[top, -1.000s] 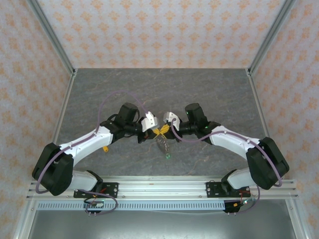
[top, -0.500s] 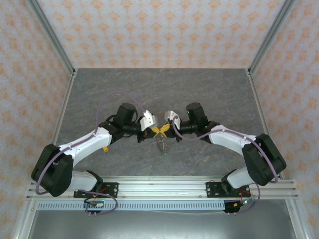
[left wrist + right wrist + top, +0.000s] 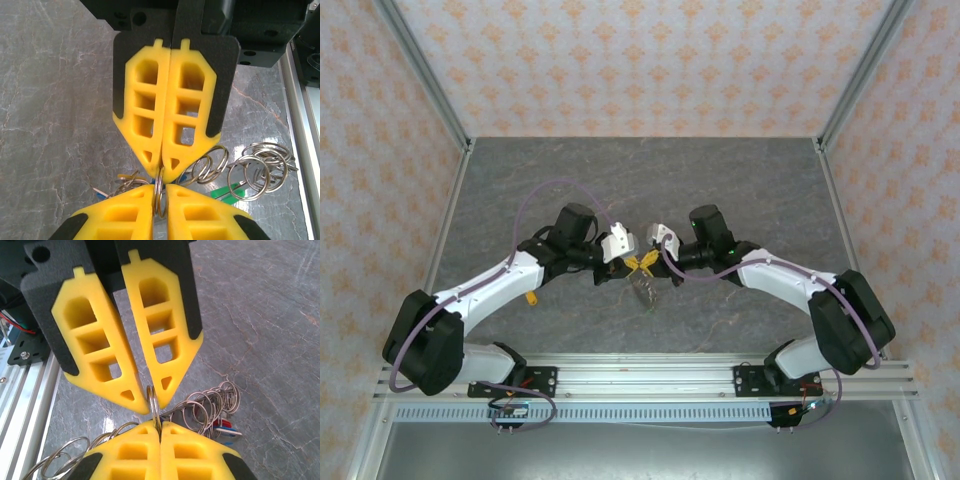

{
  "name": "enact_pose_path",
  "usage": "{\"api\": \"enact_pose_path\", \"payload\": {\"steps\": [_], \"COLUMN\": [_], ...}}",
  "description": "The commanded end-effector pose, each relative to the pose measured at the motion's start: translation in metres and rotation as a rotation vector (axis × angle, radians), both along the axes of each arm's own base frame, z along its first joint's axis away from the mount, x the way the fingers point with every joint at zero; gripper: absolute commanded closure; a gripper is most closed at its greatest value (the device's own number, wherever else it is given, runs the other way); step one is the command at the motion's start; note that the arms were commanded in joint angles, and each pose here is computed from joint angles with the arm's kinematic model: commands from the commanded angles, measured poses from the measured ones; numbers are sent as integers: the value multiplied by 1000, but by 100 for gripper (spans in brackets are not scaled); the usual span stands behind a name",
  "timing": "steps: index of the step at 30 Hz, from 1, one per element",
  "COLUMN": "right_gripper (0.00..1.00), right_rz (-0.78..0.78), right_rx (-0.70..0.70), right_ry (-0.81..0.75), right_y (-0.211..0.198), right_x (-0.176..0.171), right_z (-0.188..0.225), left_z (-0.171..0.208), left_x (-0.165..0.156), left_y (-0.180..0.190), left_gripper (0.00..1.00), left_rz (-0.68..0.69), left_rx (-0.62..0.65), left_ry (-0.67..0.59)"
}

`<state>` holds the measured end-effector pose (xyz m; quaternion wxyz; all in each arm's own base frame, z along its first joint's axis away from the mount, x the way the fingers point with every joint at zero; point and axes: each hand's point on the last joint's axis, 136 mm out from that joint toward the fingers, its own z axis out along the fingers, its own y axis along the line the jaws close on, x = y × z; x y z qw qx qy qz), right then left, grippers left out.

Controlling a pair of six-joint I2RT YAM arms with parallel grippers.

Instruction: Put the keys on the keyring

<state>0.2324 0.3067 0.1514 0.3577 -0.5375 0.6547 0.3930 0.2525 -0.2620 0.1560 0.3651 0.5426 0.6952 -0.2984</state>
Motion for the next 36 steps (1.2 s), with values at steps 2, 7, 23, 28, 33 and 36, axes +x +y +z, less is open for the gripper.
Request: {"api": "enact_pose_path", "payload": {"steps": [2, 7, 23, 28, 33, 36], "right_gripper": [100, 100, 100, 100, 100, 100], "right_rz": [1, 0, 7, 13, 11, -7], "right_rx": [9, 11, 37, 48, 62, 51], "right_ry": [-84, -101, -105, -104, -110, -117], "right_y": [5, 8, 8, 11, 13, 11], "right_x": [3, 2, -1, -2, -2, 0], "right_z": [23, 29, 32, 35, 40, 37], "left_z": [7, 3, 0, 1, 0, 1], "left_x": [-2, -3, 0, 1, 1, 0], "left_y": [-3, -3, 0, -3, -4, -3], "left_gripper": [87, 87, 87, 89, 98, 100], "left_rz": [-28, -36, -6, -16, -23, -22], "left_rx": [26, 51, 61, 53, 51, 48], "left_ry": [-26, -16, -21, -14, -11, -18]}}
